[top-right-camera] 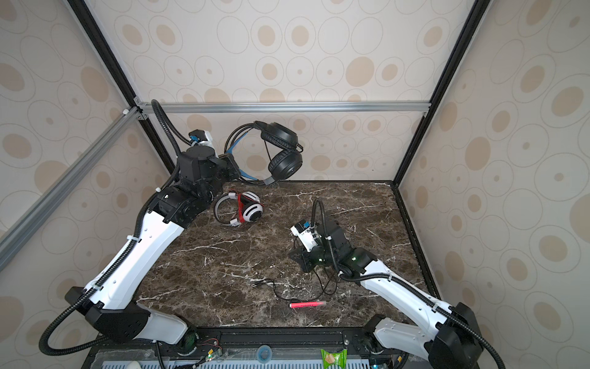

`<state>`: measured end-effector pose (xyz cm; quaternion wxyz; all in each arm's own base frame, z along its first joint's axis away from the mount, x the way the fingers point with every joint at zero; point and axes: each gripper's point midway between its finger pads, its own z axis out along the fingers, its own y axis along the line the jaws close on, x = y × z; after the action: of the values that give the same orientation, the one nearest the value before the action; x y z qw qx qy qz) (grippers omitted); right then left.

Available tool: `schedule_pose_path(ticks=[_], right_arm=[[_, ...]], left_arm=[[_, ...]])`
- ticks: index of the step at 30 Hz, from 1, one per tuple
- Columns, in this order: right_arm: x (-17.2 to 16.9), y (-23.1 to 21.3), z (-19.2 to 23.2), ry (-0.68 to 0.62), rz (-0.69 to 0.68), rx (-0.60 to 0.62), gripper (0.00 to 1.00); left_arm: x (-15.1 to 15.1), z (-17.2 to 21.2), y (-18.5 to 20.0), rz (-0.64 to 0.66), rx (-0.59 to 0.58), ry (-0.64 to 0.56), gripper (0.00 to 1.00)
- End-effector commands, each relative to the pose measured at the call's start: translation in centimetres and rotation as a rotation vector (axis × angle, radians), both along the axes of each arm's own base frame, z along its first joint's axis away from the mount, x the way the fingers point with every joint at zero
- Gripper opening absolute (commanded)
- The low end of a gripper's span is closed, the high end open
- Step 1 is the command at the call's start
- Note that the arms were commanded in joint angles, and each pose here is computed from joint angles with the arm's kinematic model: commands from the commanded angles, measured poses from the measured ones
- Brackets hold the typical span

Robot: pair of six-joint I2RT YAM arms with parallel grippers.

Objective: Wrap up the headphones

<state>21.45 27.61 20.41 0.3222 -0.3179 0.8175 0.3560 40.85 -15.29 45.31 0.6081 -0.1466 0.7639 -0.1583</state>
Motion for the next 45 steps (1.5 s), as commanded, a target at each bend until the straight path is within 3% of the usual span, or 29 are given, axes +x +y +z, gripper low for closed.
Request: schedule_pose_path(ticks=[1,21,31,40,45], right_arm=[[-1.1,0.1,-0.5,-0.027,0.024,-0.099,0.0],[-3.2,5.2,1.4,-0.106,0.15,-0.149,0.0],[-3.3,4.6,6.7,-0.231,0.174,-0.188,0.0],[-2.6,4.2,10.1,-0.286,0.174,-0.246,0.0],[-1.5,3.4,12.3,-0.343,0.147,-0.274,0.0]], left_arm=[[0.7,3.8,1.4,0.088,-0.131,-0.109,0.0],[2.3,-1.0,1.6,0.15,-0.126,-0.007,0.0],[2.1,-4.4,3.6,0.246,0.15,0.061,0.0],[0.5,-6.8,2.9,0.259,0.491,0.13,0.0],[-0.3,-8.0,2.1,0.209,0.621,0.146,0.0]])
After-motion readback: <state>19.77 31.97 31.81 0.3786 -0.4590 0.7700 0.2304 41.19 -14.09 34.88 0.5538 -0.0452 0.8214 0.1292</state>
